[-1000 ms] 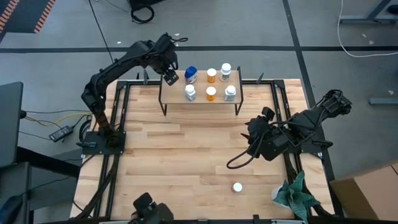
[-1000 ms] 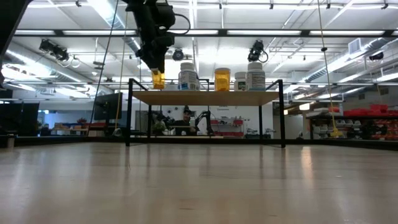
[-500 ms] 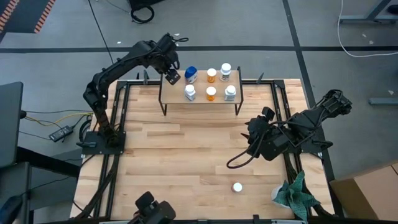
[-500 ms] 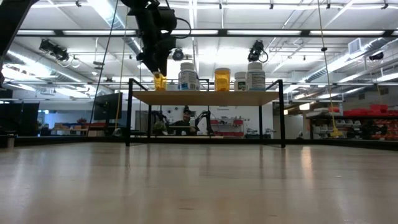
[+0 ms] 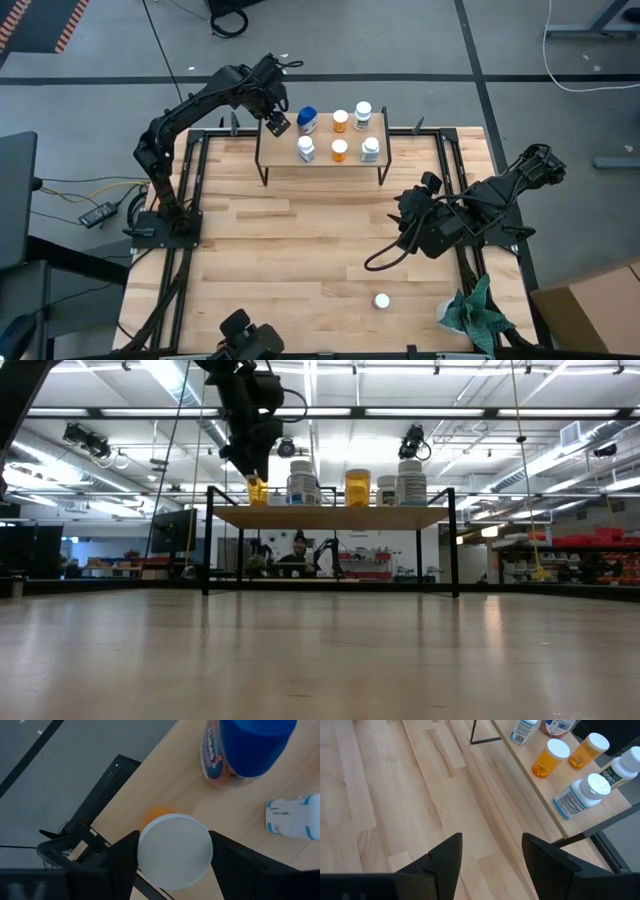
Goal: Pick and place medicine bottles onto shelf by color
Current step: Put the orange medicine bottle onto the shelf
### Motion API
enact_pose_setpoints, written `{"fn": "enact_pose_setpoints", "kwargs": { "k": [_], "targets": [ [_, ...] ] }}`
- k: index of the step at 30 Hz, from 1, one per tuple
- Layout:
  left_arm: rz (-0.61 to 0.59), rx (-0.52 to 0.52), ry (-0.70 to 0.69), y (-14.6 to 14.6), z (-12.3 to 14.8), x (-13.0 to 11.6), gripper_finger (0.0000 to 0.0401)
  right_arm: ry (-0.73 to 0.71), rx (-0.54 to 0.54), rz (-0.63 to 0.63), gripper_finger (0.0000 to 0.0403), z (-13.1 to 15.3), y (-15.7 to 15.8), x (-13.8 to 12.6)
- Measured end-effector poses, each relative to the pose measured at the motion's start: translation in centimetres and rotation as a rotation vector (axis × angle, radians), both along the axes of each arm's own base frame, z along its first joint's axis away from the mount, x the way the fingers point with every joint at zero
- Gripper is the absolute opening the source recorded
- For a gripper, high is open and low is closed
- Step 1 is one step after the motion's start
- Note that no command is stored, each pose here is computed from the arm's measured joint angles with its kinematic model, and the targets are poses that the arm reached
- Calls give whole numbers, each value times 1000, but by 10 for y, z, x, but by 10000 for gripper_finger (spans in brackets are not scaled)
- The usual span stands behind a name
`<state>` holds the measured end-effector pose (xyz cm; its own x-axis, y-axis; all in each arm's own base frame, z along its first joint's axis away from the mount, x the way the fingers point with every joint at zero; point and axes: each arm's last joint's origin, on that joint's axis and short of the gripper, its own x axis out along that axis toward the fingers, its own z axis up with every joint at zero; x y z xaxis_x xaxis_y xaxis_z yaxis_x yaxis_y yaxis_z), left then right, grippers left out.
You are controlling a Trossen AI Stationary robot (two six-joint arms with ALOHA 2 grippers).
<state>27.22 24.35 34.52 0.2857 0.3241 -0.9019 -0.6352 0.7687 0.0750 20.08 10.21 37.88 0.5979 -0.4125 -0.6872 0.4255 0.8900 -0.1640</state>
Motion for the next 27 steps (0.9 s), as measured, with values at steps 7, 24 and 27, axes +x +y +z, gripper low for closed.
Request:
{"fn": "enact_pose_setpoints", "kwargs": {
  "k": [7,24,27],
  "targets": [
    [-2,2,-2,0,0,0,233,-1,2,-2,214,0,0,0],
    [-14,-27,25,3,-13,10,238,-5,7,-7,214,0,0,0],
    [-17,-29,27,3,-14,10,236,-15,22,-22,214,0,0,0]
  ]
}}
